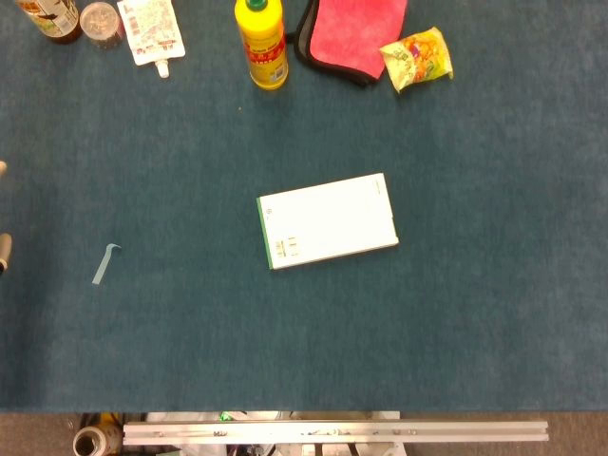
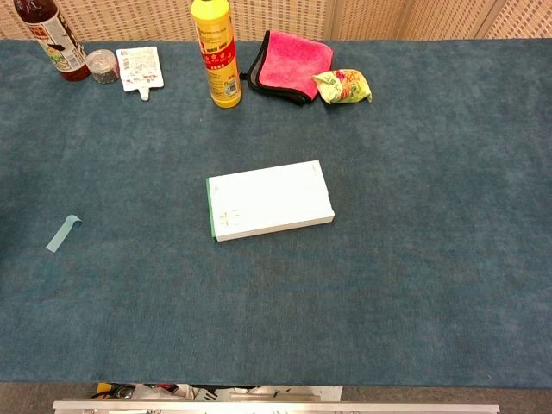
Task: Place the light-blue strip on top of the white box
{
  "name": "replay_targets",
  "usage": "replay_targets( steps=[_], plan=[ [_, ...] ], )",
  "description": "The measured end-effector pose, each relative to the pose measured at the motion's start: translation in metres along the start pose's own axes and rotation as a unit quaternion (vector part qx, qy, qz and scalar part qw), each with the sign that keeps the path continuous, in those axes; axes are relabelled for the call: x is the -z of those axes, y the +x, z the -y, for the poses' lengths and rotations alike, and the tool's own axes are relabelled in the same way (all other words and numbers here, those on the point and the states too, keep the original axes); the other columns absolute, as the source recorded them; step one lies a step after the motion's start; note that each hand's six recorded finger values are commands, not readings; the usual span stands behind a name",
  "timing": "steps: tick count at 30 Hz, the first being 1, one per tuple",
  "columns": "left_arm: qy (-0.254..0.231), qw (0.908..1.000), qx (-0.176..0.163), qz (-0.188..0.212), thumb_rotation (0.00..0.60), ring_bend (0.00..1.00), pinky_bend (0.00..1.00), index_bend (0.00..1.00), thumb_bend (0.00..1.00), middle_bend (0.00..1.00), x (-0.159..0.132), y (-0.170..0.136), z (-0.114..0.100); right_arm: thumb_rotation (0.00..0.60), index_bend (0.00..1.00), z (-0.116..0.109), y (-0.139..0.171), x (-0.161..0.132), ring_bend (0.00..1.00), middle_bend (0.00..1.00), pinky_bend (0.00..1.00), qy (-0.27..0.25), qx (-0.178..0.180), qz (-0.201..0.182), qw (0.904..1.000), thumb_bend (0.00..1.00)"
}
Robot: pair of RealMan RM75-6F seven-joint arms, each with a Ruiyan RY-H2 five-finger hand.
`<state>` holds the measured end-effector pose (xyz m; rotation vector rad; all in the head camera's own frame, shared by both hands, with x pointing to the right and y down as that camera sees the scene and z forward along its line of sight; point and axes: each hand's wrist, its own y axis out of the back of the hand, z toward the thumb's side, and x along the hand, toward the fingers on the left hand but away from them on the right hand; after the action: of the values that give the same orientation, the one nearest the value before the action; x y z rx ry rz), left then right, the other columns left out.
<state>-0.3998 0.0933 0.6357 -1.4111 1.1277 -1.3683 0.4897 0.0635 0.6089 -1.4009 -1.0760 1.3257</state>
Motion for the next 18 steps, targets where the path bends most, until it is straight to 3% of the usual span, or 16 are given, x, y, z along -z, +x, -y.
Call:
replay_targets(
  steps=[10, 18],
  plan=[
    [0.004, 1.0, 0.008, 0.0, 0.6, 0.17, 0.19, 0.15, 0.34, 0.15, -0.001, -0.001, 0.005, 0.6, 0.13, -0.002, -0.003, -0.002, 0.23, 0.32, 0.21, 0.0, 0.004, -0.005, 1.0, 0.0],
    [0.001, 0.9986, 0.053, 0.006, 0.6, 0.28, 0.35, 0.28, 0.34, 0.27, -0.005, 0.0, 0.014, 0.6, 0.13, -0.007, -0.008, -0.005, 0.23, 0.32, 0.21, 0.004, 0.009, -0.013, 0.9999, 0.0]
  ],
)
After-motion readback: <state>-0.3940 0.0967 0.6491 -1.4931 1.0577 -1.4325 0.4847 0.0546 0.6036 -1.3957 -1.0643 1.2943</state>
